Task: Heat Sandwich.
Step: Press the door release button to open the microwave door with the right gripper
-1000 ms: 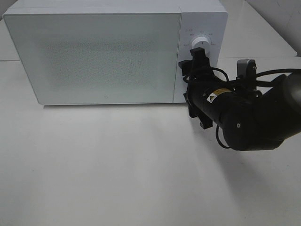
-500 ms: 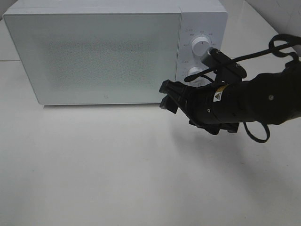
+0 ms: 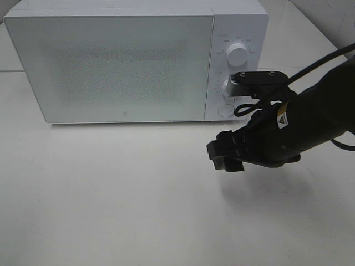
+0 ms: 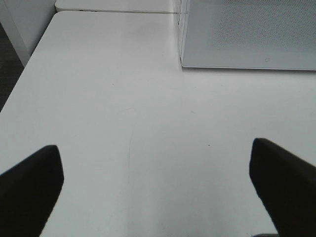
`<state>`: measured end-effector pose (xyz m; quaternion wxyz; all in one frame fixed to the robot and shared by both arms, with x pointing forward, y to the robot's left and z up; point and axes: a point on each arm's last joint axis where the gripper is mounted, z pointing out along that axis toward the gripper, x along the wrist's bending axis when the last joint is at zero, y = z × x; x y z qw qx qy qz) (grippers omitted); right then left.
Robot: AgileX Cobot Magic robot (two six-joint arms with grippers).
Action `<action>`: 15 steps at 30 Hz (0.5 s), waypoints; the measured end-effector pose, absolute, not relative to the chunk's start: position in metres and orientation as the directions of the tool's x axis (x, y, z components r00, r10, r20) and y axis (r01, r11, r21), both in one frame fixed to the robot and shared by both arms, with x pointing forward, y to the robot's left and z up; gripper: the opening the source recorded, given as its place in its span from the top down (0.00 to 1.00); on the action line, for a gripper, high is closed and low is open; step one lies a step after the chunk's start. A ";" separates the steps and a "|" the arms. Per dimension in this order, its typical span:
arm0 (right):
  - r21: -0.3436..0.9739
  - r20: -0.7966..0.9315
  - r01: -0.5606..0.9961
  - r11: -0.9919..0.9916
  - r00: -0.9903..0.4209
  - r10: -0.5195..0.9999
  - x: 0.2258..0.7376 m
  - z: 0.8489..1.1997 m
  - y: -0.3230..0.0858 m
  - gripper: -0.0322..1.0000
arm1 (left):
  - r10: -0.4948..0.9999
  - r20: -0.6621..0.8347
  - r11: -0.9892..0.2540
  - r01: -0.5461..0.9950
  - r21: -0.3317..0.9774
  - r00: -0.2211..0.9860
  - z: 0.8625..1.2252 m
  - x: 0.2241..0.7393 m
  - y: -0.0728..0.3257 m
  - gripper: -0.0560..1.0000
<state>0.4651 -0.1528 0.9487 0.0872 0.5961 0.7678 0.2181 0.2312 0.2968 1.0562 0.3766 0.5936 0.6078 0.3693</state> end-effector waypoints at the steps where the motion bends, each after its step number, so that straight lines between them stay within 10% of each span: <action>1: 0.439 0.126 0.877 0.194 -0.274 0.953 0.465 0.949 -0.153 0.24 | 1.000 -0.019 0.023 0.443 0.896 -0.012 1.056 0.231 0.297 0.03; 15: 0.404 -0.013 0.819 0.407 -0.440 0.898 0.423 1.008 -0.185 0.24 | 1.000 -0.019 0.023 0.443 0.896 -0.012 1.056 0.231 0.297 0.03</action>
